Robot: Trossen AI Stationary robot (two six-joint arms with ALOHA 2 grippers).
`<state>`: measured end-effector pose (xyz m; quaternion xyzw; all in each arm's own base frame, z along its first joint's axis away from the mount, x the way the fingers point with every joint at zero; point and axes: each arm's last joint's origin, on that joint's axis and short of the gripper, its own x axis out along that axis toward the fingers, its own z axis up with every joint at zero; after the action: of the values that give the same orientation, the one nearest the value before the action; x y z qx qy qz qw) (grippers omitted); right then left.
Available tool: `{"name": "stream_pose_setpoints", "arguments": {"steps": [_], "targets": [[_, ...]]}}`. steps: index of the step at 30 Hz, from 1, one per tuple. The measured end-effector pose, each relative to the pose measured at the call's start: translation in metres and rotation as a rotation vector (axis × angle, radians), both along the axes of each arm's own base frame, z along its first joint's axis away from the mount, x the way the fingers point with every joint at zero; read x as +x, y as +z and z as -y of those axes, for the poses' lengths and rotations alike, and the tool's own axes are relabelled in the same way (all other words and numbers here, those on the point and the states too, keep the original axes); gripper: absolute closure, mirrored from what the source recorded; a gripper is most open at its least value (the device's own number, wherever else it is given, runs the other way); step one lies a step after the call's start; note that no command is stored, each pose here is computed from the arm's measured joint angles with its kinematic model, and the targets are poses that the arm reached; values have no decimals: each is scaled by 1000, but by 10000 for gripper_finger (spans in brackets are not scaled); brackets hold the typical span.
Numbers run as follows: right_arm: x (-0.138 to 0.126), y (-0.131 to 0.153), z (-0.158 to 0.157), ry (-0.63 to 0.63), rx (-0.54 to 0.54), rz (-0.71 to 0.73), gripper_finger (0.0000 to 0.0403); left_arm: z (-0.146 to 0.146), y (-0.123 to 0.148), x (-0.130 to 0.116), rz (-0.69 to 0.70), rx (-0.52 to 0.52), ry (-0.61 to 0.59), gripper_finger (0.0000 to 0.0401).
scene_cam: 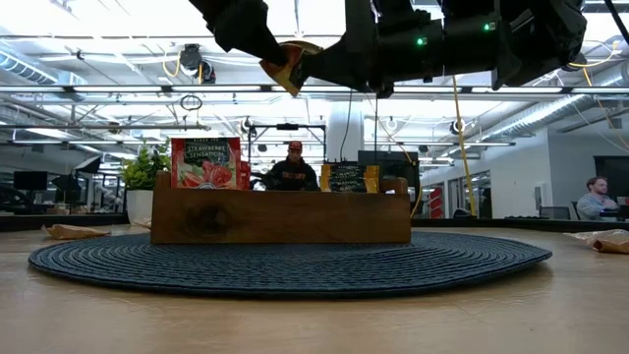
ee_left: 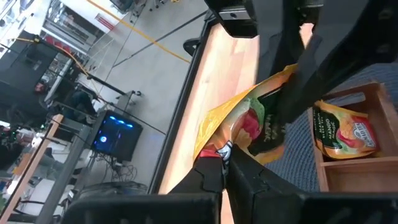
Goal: Pick & Place Tea
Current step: Put the yellow tea bag into the right section of the wooden organizer
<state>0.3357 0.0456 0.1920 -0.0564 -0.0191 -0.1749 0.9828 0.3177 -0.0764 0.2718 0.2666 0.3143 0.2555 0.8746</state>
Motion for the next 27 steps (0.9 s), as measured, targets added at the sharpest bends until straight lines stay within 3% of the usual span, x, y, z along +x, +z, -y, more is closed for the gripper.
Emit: {"name": "stream_pose_setpoints", "arguments": {"steps": [2,8,16,22,27], "targets": [[0,0,0,-4,-40,-17,393,2,0,0,12,-10,2,380],[-5,7,2,-28,-68,-83,402,9,-2,-5,6,-32,-3,342],[-31,38,4,-22,-44,-294,402,19,17,-42,28,-142,24,330],[-27,98,-4,38,74,-651,403,19,17,-63,38,-204,106,340],[5,115,-14,71,154,-1025,403,16,-4,-66,71,-142,157,345]]}}
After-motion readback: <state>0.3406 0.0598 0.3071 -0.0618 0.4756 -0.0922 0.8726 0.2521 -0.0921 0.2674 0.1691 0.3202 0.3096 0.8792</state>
